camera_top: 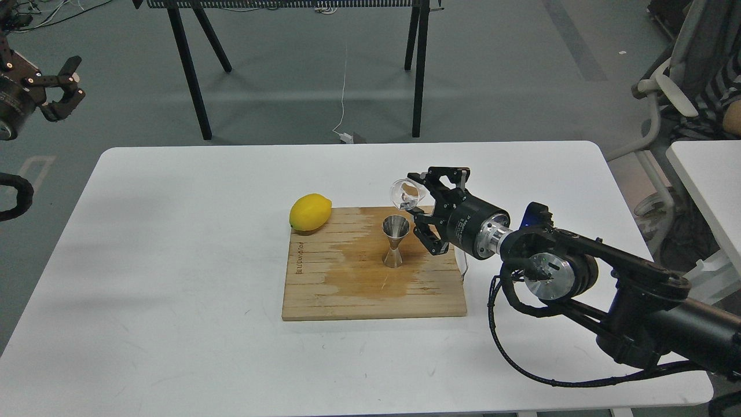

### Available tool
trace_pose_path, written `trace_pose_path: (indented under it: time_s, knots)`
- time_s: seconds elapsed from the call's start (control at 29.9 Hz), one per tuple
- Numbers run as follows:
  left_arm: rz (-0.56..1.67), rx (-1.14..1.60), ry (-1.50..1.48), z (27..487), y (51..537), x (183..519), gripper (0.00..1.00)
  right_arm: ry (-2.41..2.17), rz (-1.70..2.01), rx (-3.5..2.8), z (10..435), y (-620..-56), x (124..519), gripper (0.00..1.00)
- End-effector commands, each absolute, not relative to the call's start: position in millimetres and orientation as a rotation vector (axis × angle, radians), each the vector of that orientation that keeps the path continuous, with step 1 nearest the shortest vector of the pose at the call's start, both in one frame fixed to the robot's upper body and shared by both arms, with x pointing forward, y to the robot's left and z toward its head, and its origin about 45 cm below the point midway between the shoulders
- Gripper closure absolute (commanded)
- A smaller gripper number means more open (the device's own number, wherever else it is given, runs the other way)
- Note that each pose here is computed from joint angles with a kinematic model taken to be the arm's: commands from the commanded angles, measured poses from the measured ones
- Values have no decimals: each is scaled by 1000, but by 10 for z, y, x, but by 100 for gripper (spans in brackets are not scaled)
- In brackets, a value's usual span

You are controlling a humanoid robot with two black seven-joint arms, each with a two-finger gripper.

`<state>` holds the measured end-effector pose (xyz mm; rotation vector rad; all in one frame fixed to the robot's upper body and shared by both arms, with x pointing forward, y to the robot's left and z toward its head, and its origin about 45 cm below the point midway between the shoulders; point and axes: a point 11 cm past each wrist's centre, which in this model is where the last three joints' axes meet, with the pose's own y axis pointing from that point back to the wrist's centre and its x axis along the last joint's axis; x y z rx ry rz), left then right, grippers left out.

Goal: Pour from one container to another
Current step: 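Tilt the glass cup with the right gripper to pour into the jigger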

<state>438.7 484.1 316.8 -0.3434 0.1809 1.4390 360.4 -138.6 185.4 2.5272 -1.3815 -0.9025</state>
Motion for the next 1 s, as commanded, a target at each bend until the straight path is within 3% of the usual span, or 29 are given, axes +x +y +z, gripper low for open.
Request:
trace_pose_path:
  time_s: [0.0,0.97]
  knots:
    - [1442,-342,177,3180,4859,4381,0,-1367,-862,2532,1877,-1378,3618,86]
    - [1445,-348,165,3207,4878,4376,0,-1222,-538,2502,1837,-1368,3598,86]
